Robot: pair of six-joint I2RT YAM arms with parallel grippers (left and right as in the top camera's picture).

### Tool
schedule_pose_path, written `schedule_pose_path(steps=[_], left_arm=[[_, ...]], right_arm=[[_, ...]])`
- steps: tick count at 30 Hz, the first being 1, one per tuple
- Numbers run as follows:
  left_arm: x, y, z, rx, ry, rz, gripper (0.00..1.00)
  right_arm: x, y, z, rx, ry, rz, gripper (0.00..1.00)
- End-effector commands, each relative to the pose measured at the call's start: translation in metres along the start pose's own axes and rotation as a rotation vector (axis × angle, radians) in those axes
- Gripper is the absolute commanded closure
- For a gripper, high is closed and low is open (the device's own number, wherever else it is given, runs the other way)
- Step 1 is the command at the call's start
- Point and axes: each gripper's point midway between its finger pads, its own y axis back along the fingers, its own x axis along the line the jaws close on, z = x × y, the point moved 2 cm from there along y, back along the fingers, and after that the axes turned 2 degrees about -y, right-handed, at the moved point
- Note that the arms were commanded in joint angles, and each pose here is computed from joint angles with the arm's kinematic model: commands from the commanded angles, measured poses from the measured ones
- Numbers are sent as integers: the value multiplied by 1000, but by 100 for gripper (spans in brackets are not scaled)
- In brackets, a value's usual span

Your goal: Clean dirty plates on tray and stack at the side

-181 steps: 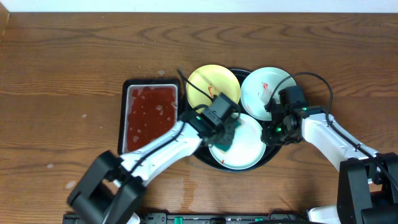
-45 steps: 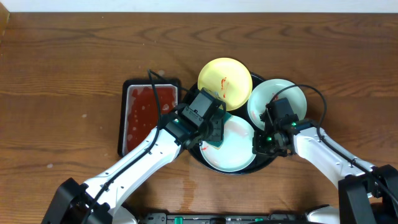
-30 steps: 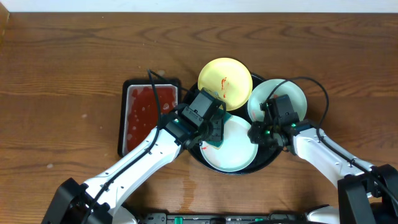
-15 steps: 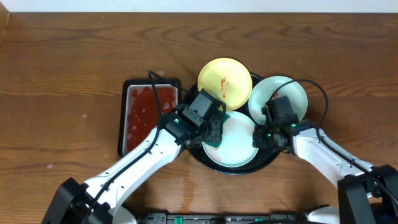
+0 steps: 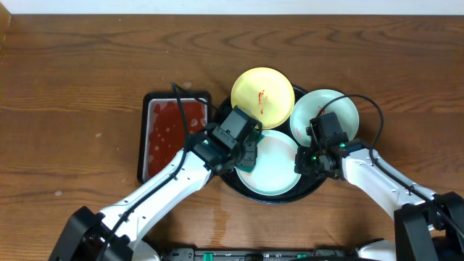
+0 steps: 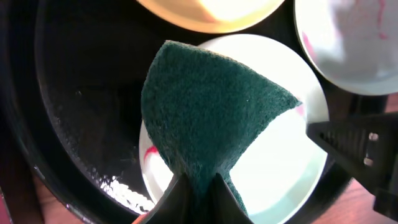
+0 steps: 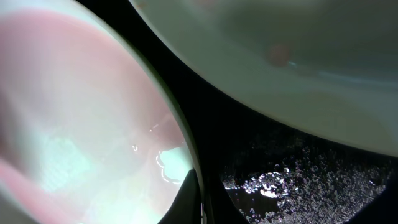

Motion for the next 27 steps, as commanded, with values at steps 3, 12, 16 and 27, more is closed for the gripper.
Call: schedule_pose_path(steps=[3, 12, 16, 27], left_arm=[[4, -13, -1, -13, 18, 20, 92], [-4, -52, -8, 19, -33, 16, 92], [-3, -70, -13, 44, -76, 15, 92], [50, -76, 2, -46, -221, 345, 92]], right_arm=[[-7, -4, -10, 29, -14, -37, 99], [-7, -4, -10, 29, -14, -37, 99], [-7, -4, -10, 29, -14, -37, 99], [-7, -4, -10, 30, -14, -38, 99]])
